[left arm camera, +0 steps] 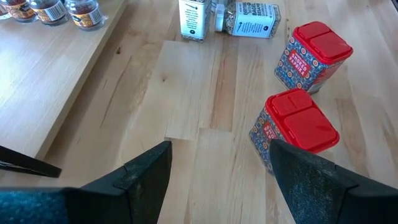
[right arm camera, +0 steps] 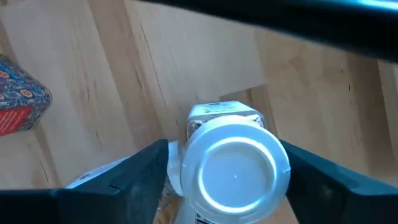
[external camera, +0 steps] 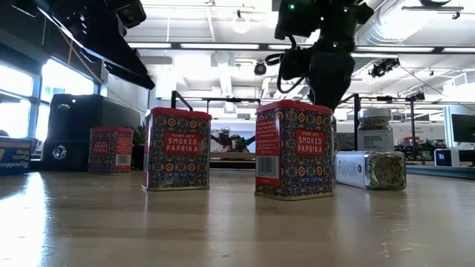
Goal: Shelf spices
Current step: Put the top white seasoning bottle on the shelf
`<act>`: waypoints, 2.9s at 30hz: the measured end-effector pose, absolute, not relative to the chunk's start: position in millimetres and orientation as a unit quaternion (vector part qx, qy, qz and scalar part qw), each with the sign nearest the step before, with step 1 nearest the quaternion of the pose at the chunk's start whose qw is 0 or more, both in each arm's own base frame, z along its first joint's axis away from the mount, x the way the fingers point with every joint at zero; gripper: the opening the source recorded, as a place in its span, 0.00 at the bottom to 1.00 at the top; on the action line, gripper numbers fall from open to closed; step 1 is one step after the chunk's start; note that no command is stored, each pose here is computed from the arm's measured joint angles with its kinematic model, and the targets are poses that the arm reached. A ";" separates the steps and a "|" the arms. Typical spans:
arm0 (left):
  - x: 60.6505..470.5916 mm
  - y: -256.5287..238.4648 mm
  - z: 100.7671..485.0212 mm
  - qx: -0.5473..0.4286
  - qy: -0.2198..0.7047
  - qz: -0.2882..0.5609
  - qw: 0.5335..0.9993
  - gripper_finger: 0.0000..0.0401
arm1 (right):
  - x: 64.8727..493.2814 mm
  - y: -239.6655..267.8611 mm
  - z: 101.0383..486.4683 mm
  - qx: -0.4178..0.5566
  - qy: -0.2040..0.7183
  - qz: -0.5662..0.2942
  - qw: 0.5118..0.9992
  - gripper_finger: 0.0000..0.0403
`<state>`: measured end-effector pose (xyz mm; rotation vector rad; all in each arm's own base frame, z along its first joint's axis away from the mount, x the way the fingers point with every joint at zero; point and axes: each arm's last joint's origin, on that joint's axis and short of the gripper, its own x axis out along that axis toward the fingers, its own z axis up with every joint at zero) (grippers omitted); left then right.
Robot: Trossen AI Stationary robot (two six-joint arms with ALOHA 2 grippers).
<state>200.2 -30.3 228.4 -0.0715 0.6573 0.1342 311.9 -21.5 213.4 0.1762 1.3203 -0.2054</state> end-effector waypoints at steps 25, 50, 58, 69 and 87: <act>200.7 -30.3 229.1 -0.035 0.318 0.066 0.945 0.66 | 364.6 -62.7 361.6 0.070 0.424 -0.116 0.895 0.47; 200.7 -30.3 229.0 -0.027 0.320 0.063 0.945 0.66 | 393.0 -259.8 279.1 0.050 0.535 -0.104 0.837 0.47; 200.7 -30.4 229.0 -0.027 0.319 0.062 0.945 0.66 | 392.2 -263.5 278.3 0.018 0.545 -0.122 0.830 0.57; 200.7 -30.4 228.9 -0.027 0.320 0.062 0.945 0.66 | 394.3 -267.2 278.1 -0.018 0.538 -0.112 0.835 0.65; 200.7 -30.4 228.9 -0.027 0.320 0.062 0.945 0.66 | 403.0 -257.6 302.4 -0.017 0.498 -0.130 0.857 0.55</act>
